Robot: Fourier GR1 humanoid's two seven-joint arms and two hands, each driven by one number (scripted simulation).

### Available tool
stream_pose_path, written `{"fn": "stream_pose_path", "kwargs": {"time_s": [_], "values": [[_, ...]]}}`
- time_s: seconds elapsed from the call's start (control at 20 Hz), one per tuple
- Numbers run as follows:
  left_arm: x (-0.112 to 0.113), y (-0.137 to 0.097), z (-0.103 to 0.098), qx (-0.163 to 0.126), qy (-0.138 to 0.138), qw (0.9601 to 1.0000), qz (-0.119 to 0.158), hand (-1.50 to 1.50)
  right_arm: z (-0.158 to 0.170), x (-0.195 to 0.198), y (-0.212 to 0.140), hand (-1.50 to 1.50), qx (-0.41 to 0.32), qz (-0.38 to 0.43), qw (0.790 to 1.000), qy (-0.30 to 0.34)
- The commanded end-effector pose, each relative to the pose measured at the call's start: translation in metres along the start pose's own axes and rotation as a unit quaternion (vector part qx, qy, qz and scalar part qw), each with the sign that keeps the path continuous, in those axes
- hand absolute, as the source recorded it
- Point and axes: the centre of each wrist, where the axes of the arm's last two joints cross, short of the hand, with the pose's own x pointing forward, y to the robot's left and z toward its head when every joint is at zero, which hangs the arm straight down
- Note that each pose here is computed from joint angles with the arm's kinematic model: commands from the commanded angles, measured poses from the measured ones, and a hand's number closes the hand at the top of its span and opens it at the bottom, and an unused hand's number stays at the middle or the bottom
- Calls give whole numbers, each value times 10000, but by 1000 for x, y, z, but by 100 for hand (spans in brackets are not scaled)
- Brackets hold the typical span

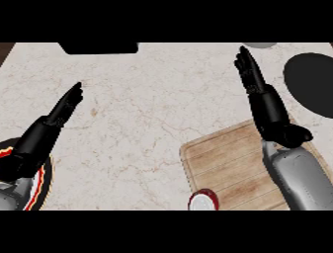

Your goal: Pick the can from the cutting board and place it in the pan

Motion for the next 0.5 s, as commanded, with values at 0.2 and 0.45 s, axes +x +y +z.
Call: {"fn": "stream_pose_path", "kwargs": {"time_s": [0.2, 0.45], "values": [[7, -2, -14, 456, -128, 9983, 350, 0, 24, 5, 105, 150, 4772, -530, 8767, 287], [-3, 2, -23, 1185, 393, 9877, 937, 0, 11, 17, 83, -150, 6491, -772, 7550, -524]]}}
